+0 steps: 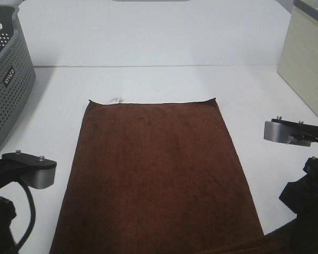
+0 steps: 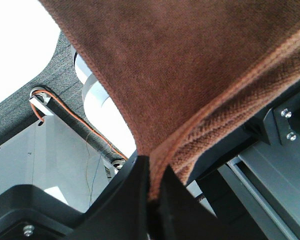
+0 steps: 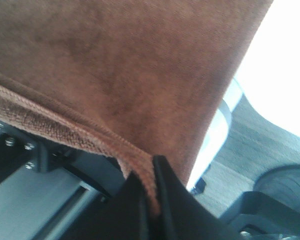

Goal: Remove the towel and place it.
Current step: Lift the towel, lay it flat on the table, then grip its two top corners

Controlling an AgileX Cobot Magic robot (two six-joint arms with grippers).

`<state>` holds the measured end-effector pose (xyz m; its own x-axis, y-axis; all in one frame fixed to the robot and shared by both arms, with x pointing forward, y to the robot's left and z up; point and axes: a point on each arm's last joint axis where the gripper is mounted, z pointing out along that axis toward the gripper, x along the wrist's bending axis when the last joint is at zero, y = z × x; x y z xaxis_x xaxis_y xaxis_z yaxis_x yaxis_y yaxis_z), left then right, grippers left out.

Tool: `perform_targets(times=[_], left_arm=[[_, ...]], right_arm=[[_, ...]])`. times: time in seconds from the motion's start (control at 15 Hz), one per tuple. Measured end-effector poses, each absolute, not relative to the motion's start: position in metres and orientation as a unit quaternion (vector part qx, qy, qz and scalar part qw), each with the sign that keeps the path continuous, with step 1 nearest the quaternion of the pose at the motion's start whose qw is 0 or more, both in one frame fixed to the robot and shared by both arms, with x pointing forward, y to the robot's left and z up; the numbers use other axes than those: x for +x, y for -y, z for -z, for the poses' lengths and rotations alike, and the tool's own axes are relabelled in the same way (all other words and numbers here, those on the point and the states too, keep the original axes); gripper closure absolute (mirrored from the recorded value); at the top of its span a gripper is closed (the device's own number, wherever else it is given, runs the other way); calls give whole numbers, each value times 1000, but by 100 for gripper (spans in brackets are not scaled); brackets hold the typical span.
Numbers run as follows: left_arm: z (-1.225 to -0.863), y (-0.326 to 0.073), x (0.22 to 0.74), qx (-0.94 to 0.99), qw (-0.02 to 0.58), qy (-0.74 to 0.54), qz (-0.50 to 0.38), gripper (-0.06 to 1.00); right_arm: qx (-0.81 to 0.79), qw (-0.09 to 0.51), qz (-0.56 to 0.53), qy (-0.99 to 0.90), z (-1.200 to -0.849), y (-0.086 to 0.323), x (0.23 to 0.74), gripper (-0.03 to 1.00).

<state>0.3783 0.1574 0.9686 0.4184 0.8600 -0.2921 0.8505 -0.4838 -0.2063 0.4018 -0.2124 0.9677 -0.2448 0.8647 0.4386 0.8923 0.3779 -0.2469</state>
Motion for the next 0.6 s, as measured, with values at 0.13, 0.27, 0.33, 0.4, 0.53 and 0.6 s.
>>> perform_targets(times=[0.13,0.27,0.33,0.4,0.53,0.6], left_arm=[[-959,-143,383,-849,27,496,-183,94],[-949,-128,391,-853,45,486,-187,94],[-945,-119,395,-855,52,480,-188,94],[-943,-111,399,-858,51,475,-188,94],[-937,-93,404,-864,57,463,-190,94],[-934,-86,405,-867,61,456,-191,94]], right_arm=[[-551,261,8,793,-958,213,406,96],[-552,265,-3,791,-950,213,409,94],[-552,268,-5,790,-947,213,410,92],[-548,274,-2,791,-945,212,412,91],[-540,285,3,792,-938,206,408,90],[-525,285,-5,802,-933,198,404,90]])
